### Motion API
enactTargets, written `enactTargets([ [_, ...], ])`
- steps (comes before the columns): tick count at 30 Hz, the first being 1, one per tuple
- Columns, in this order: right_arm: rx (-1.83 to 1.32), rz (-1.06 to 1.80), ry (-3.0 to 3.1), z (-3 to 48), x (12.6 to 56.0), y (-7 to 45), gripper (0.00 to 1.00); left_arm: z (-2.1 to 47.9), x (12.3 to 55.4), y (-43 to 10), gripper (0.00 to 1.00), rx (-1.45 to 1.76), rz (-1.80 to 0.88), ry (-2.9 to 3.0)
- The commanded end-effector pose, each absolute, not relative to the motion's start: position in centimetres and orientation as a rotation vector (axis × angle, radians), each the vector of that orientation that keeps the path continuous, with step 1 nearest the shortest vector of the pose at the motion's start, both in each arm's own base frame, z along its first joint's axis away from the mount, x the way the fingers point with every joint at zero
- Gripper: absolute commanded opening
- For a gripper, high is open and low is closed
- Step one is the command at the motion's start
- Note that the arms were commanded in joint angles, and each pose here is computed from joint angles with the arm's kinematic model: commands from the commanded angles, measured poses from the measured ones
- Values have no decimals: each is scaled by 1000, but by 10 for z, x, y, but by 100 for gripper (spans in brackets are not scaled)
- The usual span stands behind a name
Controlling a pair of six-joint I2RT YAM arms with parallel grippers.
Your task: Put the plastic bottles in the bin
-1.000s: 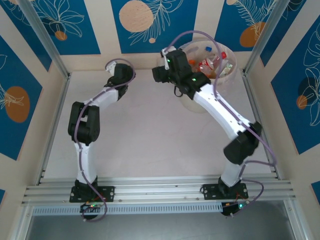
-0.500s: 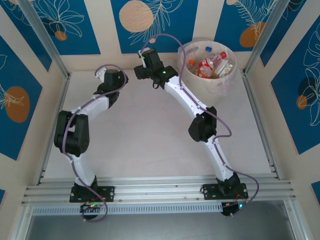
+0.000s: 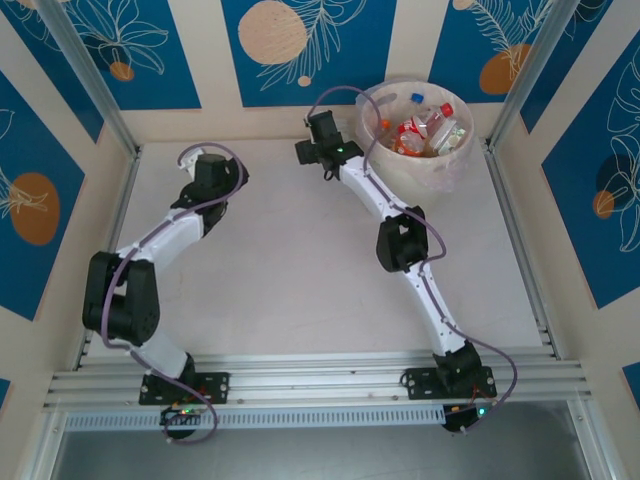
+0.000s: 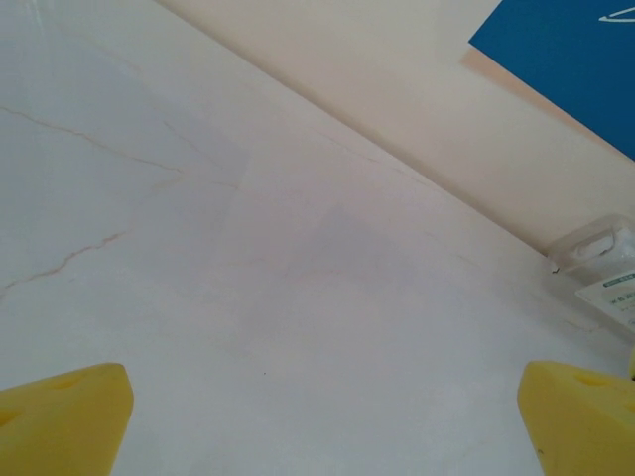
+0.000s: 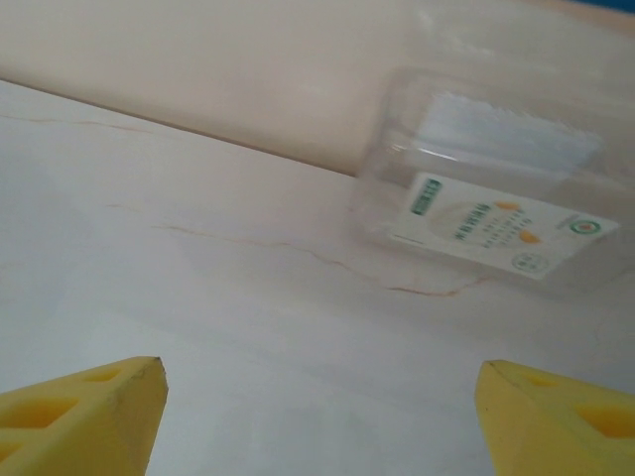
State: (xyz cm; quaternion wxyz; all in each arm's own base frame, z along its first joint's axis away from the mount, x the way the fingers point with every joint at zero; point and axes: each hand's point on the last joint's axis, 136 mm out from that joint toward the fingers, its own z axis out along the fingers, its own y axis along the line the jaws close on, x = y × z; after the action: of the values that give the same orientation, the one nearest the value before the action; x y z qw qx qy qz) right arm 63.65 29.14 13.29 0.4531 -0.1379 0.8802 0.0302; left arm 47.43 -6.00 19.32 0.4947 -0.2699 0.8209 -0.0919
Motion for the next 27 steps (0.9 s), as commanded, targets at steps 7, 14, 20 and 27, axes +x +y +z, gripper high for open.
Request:
enactTargets([
  [7,-147,65,2098,156,677,224,82,216,443,-49,100,-589,-206,1965],
  [14,-47,125,2068,151,697,197,82,214,428,-49,100,-570,-215,1987],
  [20,62,258,2003,137,717,195,84,213,416,-49,100,-552,-210,2009],
  [27,212,473,1955,125,731,192,84,212,405,-44,100,-555,-188,2009],
])
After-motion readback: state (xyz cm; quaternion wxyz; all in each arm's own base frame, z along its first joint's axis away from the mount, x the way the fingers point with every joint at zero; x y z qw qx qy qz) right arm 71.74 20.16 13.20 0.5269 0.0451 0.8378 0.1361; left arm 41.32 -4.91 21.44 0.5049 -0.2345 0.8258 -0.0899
